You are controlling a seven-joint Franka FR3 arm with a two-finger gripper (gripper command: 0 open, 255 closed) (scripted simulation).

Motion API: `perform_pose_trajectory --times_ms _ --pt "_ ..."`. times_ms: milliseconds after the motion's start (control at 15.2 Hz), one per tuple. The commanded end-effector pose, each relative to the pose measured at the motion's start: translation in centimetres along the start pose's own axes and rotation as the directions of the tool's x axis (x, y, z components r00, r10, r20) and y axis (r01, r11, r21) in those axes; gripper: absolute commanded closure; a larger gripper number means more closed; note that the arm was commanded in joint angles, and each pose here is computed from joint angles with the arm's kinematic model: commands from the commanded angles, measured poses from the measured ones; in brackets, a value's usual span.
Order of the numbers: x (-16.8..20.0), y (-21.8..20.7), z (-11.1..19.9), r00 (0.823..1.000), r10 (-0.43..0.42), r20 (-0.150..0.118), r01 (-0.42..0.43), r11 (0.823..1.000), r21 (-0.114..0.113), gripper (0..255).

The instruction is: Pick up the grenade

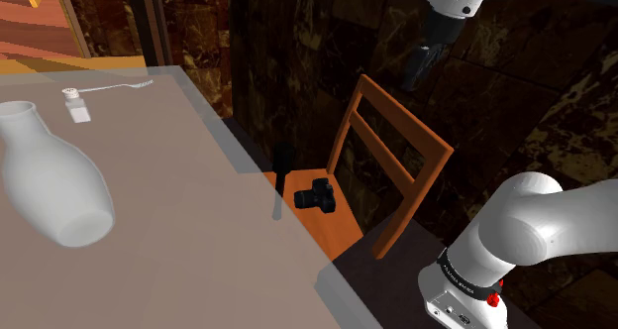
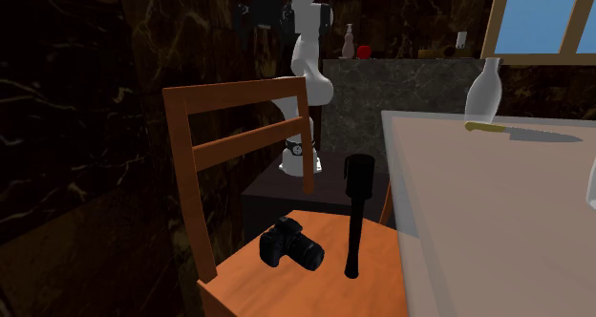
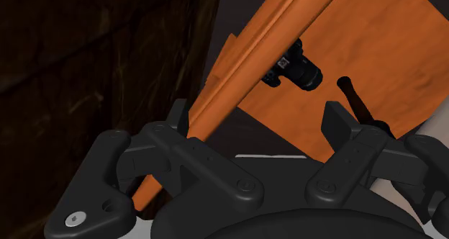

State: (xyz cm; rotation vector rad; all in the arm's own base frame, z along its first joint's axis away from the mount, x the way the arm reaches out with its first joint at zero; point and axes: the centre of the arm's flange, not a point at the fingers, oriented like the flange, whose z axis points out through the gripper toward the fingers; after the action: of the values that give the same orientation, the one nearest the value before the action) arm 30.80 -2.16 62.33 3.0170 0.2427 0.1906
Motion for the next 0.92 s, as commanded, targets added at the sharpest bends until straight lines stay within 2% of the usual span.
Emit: perform_pose_trajectory --times_ms 0,858 --pt "0.0 0.0 0.0 1.000 0.000 0.000 0.000 1.000 0.000 0" --pt "8.6 -10.3 9.3 0.999 -0.017 -0.031 0.019 0.998 0.063 0"
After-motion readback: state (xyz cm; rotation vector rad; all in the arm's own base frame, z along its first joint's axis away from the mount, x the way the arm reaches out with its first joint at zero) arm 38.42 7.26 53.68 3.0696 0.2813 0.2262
